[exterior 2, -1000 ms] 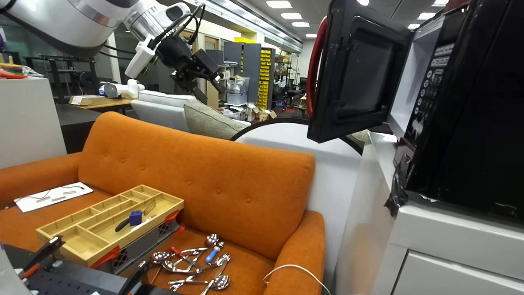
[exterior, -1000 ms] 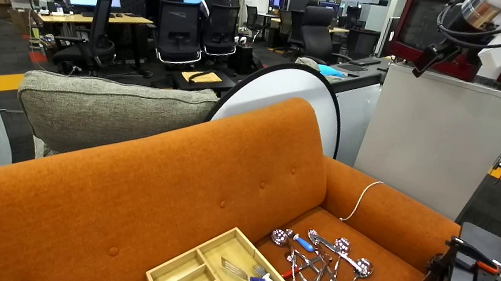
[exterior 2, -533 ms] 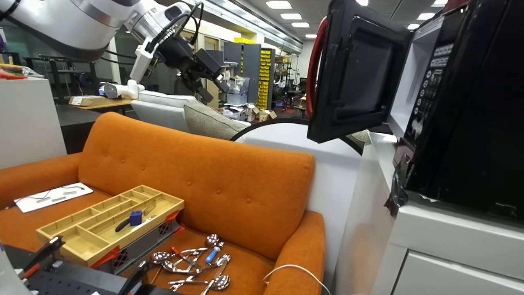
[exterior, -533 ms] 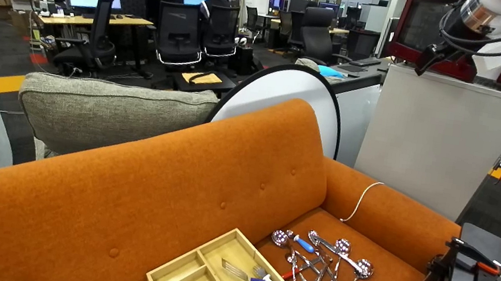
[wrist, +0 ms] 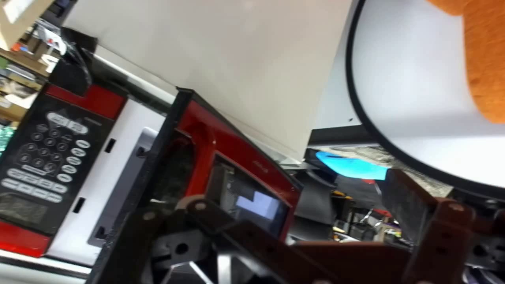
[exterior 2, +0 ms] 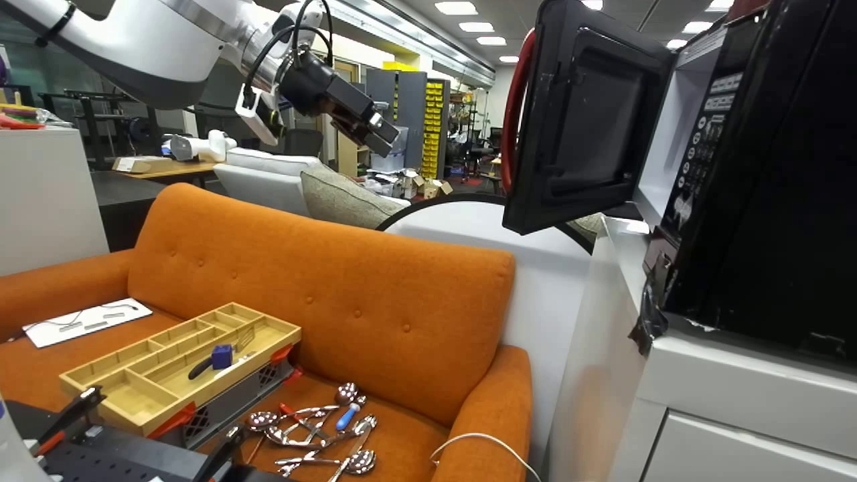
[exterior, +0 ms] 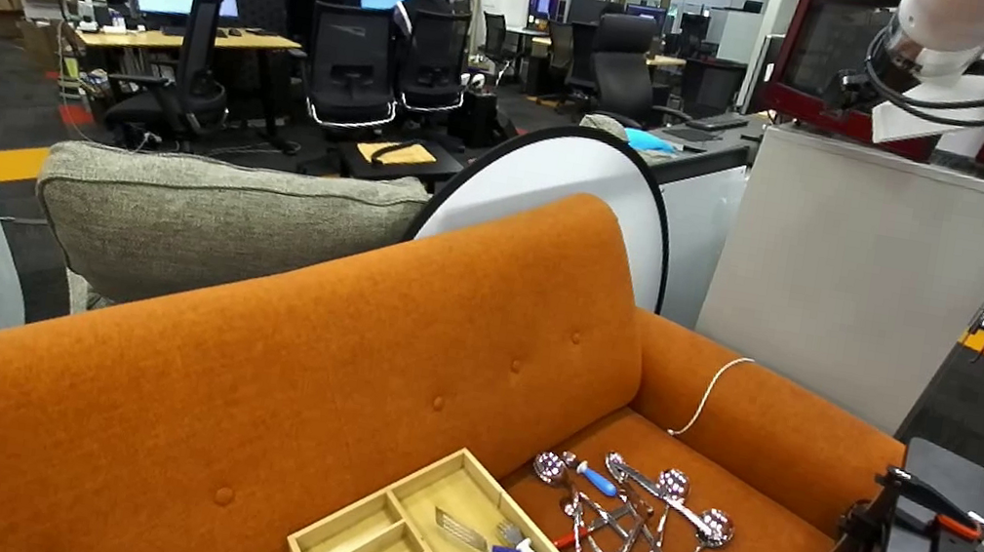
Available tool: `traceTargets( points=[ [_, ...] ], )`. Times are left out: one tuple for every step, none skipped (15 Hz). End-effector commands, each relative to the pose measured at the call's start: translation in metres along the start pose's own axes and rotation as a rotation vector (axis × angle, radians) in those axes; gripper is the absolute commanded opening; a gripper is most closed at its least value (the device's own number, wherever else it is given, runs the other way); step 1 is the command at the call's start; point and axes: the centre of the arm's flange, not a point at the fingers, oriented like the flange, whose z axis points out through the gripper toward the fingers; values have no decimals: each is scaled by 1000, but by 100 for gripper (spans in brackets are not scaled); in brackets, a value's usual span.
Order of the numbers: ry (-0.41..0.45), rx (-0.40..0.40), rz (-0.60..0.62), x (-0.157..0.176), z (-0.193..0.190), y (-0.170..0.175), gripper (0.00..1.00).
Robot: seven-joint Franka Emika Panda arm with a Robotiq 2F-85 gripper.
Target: Close the microwave door
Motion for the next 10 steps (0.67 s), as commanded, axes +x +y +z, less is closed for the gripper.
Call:
traceTargets(
  points=[
    [-1, -179, 111, 14, 19, -15, 100],
    [0, -99, 74, 5, 9, 1, 100],
    [-6, -129, 94, 6, 13, -1, 100],
    [-7, -139, 102, 6, 14, -5, 100],
    [-5, -144, 106, 7, 14, -6, 100],
    [-5, -148, 108, 7, 15, -6, 100],
    [-5, -150, 108, 8, 15, -5, 100],
    [-4, -151, 109, 8, 15, -5, 100],
    [-5, -152, 109, 8, 15, -5, 100],
    [-2, -181, 130, 8, 16, -7, 100]
  ],
)
